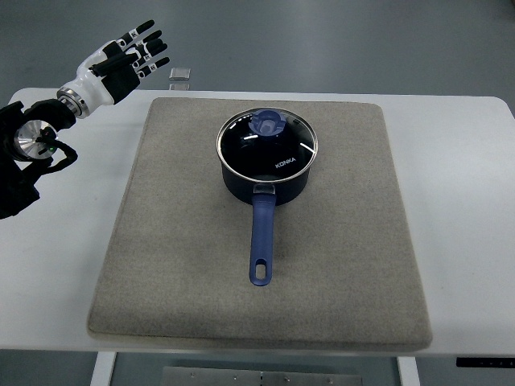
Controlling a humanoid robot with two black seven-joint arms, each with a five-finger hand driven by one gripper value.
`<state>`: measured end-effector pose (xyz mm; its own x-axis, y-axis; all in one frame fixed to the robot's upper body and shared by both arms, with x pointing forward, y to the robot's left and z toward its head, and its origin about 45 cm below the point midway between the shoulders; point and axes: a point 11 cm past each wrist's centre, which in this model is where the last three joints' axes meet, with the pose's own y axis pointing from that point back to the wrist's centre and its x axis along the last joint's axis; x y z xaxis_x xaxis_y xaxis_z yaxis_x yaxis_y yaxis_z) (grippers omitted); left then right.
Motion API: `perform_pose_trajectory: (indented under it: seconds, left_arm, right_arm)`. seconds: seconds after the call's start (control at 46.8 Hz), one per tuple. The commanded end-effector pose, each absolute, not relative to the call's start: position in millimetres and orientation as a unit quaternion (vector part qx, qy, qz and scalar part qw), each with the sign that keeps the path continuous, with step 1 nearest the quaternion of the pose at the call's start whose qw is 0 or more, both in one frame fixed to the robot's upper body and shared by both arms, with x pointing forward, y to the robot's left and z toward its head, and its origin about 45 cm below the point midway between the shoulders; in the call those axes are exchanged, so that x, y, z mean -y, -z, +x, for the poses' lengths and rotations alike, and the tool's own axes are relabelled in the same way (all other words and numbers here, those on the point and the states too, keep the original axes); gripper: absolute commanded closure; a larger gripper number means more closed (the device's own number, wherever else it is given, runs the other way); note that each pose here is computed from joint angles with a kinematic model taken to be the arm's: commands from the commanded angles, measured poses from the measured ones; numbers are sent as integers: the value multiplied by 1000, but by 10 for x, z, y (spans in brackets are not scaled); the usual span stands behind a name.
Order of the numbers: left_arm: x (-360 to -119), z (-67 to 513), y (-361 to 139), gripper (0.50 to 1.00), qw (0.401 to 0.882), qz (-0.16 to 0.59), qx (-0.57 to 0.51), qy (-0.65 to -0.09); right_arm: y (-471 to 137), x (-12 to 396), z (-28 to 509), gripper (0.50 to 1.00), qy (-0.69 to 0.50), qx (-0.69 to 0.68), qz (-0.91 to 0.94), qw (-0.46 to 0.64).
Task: Open pot lid and place left with left hand
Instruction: 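Raise the left hand and move it toward the pot lid, then reach the left hand over the pot to the blue lid knob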
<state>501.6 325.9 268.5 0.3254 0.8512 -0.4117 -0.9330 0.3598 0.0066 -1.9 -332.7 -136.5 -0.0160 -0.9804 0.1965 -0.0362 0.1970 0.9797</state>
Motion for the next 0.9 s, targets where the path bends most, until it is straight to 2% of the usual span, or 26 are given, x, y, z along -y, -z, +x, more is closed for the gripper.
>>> perform_pose_trajectory:
  seconds: [0.0, 0.171, 0.534, 0.641, 0.876]
  left_arm:
    - [-3282, 5026, -2773, 508, 817, -100, -131, -553]
    - [-3240, 5040, -2861, 508, 849, 11, -35, -527]
    - [-3375, 4999, -2897, 508, 855, 168, 68, -486]
    - [-3332, 4968, -2999, 508, 862, 193, 104, -458]
    - [-3051, 4929, -3295, 512, 866, 258, 203, -378]
  right_arm:
    - [1365, 3327, -19, 585, 442, 560, 454, 534]
    - [1365, 3327, -19, 585, 442, 560, 454, 534]
    - [1365, 3327, -19, 585, 442, 560, 454, 534]
    - [1365, 3327, -19, 585, 442, 560, 454, 534]
    - [1365, 3328, -19, 585, 441, 559, 455, 535]
